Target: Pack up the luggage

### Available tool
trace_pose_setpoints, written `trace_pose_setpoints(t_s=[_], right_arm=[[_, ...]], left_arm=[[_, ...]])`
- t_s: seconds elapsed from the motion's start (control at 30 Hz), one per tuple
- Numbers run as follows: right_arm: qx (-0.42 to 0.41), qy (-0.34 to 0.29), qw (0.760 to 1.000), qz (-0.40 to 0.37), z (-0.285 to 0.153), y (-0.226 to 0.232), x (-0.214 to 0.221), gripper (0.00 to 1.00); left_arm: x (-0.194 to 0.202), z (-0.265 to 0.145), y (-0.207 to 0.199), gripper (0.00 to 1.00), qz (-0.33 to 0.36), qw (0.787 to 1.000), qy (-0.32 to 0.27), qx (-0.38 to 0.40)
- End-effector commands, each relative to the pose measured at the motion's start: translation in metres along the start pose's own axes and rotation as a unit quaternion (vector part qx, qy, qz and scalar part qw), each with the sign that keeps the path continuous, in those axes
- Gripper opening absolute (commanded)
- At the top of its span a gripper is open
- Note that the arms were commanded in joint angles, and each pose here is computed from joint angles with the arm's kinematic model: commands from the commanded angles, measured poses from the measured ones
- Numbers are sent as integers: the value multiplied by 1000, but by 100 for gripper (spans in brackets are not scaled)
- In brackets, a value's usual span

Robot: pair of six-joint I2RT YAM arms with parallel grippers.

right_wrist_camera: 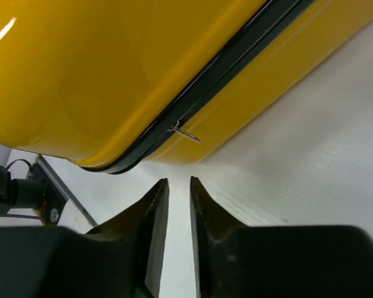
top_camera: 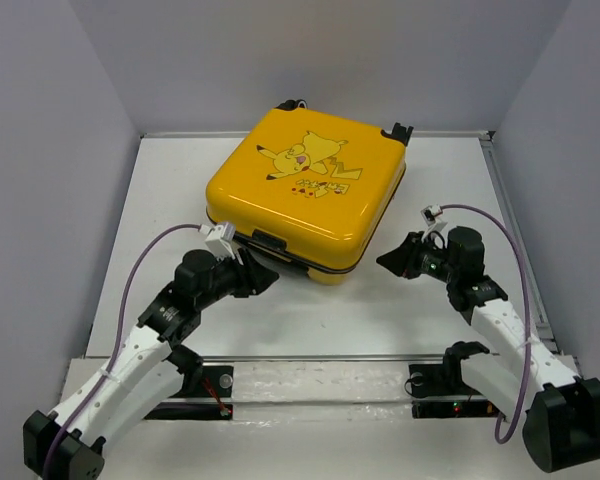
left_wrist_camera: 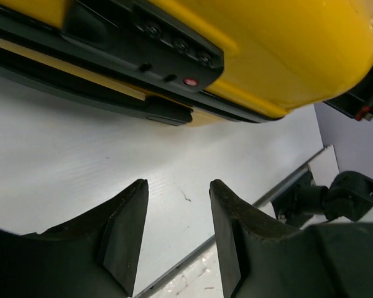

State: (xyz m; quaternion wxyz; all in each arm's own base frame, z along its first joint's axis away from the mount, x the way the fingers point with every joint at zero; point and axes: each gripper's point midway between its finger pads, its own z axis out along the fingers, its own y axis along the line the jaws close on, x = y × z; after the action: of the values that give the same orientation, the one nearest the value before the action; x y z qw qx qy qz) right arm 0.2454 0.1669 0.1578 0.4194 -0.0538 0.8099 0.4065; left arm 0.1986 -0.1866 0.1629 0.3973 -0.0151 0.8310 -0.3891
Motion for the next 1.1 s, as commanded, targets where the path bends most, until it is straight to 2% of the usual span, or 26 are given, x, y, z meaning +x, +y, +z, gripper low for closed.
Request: trace_pose_setpoints(t_s=[0.0, 0.27, 0.4, 0.53, 0.7, 0.97, 1.0, 1.07], right_arm=[[-40, -81, 992, -92, 14, 11, -35, 40], [-110, -74, 980, -151, 40, 15, -22, 47], [-139, -45, 977, -154, 51, 16, -7, 47], [-169, -50, 972, -156, 56, 22, 2, 47], [-166, -53, 973, -154, 63, 16, 3, 44], [-169, -53, 971, -160, 70, 13, 2, 17], [-170, -53, 971, -158, 71, 13, 3, 12], [-168, -54, 973, -151, 71, 11, 5, 7]], left_arm=[[3, 15, -34, 57, -26, 998, -10, 64], [8, 34, -45, 59, -19, 997, 1, 80], [4, 37, -49, 59, -6, 997, 3, 82], [-1, 39, -51, 60, 0, 997, -2, 81], [-3, 42, -54, 60, 5, 997, 1, 83], [-9, 45, -60, 59, 6, 996, -4, 87], [-9, 46, -60, 59, 5, 996, -2, 88], [-11, 49, -63, 59, 4, 996, -4, 92]])
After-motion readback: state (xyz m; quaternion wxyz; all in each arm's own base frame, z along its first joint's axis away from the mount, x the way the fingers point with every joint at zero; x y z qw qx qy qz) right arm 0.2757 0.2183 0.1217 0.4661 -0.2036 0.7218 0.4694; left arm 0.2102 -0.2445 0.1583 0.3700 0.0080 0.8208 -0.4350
